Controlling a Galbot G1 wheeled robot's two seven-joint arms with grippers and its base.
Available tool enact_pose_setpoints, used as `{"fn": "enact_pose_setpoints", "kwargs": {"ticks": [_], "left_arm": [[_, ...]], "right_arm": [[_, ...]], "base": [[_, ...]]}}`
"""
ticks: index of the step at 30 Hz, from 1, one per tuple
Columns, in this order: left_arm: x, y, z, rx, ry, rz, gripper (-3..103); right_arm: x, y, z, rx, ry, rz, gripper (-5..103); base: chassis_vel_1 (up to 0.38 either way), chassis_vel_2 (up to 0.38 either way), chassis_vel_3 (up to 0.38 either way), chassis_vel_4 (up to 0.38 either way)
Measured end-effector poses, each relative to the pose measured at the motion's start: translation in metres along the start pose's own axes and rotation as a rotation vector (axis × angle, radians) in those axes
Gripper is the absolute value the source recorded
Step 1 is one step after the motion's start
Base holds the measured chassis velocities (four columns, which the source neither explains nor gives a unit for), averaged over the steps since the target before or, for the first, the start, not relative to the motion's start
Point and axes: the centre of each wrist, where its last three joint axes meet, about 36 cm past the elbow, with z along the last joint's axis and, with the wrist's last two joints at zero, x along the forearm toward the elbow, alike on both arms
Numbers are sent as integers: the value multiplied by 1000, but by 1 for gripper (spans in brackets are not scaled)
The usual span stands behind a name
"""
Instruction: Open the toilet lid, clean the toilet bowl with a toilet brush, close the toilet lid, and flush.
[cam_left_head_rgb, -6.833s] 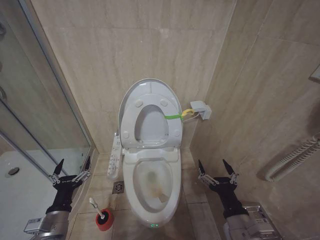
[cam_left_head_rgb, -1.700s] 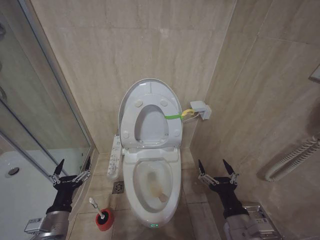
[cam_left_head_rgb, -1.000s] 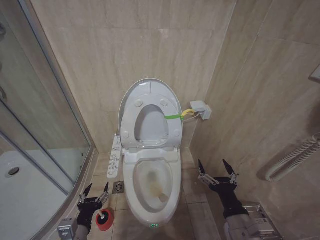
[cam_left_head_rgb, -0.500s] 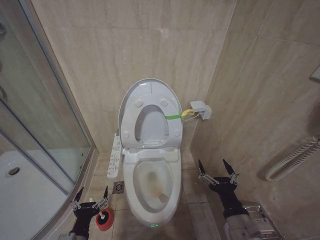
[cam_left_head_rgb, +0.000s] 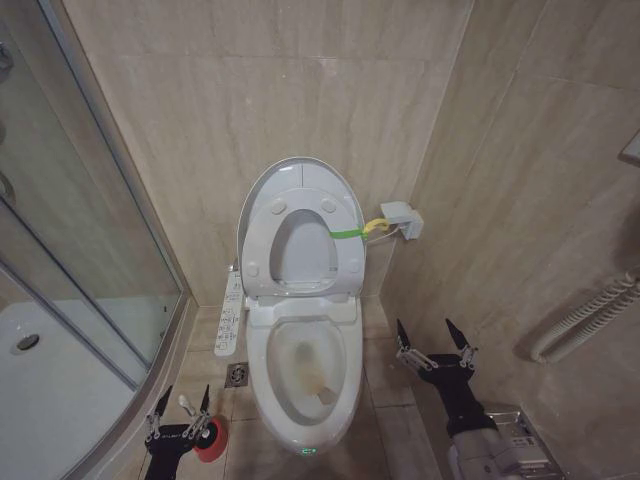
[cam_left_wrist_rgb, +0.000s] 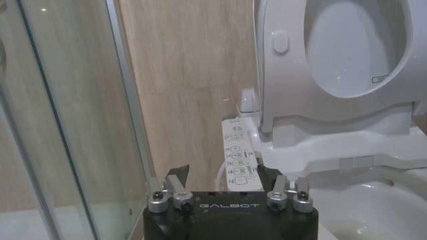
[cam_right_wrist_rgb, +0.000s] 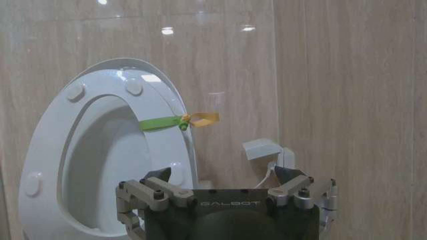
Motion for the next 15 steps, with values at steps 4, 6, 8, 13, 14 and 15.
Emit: {"fn": "enact_pose_setpoints", "kwargs": {"ticks": [4,6,8,13,14,15], "left_arm": [[1,0,5,0,-2,-1,71],[8,1,35,9,1,-10,71],[12,1,50,15,1,-16,70],[26,1,91,31,3,-35,70],[27,1,93,33,1,-37,70],[28,1,94,33,1,-38,76]], "right_arm": [[0,0,0,0,0,0,100],[0,0,0,0,0,0,100],[0,0,0,0,0,0,100],[0,0,0,0,0,0,100],[0,0,0,0,0,0,100],[0,0,0,0,0,0,100]], "base": [[0,0,0,0],[0,0,0,0],[0,0,0,0],[0,0,0,0],[0,0,0,0],[0,0,0,0]]}}
